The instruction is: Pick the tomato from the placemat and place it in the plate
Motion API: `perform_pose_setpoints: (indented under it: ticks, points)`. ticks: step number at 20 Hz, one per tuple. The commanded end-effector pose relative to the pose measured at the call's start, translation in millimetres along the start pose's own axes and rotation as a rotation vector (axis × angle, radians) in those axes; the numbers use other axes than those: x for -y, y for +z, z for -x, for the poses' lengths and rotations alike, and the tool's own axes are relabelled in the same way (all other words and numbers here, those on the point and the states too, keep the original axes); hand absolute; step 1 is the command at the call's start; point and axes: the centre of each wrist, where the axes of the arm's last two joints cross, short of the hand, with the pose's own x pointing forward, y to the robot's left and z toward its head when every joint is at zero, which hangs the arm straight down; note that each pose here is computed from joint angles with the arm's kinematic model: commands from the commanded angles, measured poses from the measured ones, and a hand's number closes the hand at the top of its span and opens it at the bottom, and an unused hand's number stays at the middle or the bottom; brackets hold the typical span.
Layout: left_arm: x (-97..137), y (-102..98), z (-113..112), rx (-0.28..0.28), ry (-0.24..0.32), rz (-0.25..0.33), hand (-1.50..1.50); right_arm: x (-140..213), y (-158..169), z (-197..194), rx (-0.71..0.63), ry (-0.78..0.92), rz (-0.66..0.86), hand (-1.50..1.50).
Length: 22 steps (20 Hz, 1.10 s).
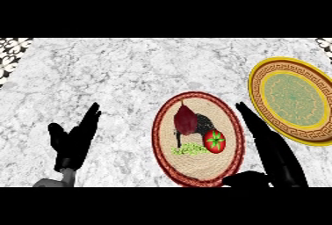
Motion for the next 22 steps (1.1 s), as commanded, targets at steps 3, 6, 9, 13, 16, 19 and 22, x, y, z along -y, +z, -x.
perform_pose_setpoints:
  ticks: [3, 6, 9, 13, 16, 19, 22]
  points:
    - [11.0, 7.4, 25.1, -0.098, 0.019, -0.008, 0.0, -24.5, -0.9, -4.7, 0.003, 0.006, -0.019, -1.5]
    - [1.1, 10.2, 21.0, -0.088, 0.011, 0.008, 0.0, -12.2, -0.3, -7.3, -0.041, 0.053, 0.013, -1.5]
    - [-3.8, 14.9, 26.0, -0.095, -0.011, 0.013, 0.0, -46.3, -16.6, -3.0, -0.072, 0.112, -0.008, -1.5]
    - [11.2, -1.1, 10.2, -0.098, 0.002, -0.004, 0.0, -33.4, -21.6, -0.5, -0.112, 0.111, 0.019, -1.5]
    - [7.7, 0.3, 10.6, -0.091, -0.001, 0.002, 0.0, -41.5, -27.2, 2.8, -0.114, 0.125, -0.011, -1.5]
    - [9.4, -1.2, 19.9, -0.108, 0.0, 0.0, 0.0, -44.6, -48.7, -12.2, -0.104, 0.13, -0.037, -1.5]
    - [2.9, 2.1, 9.4, -0.09, -0.01, 0.0, 0.0, -70.6, -42.0, 7.9, -0.104, 0.141, -0.054, -1.5]
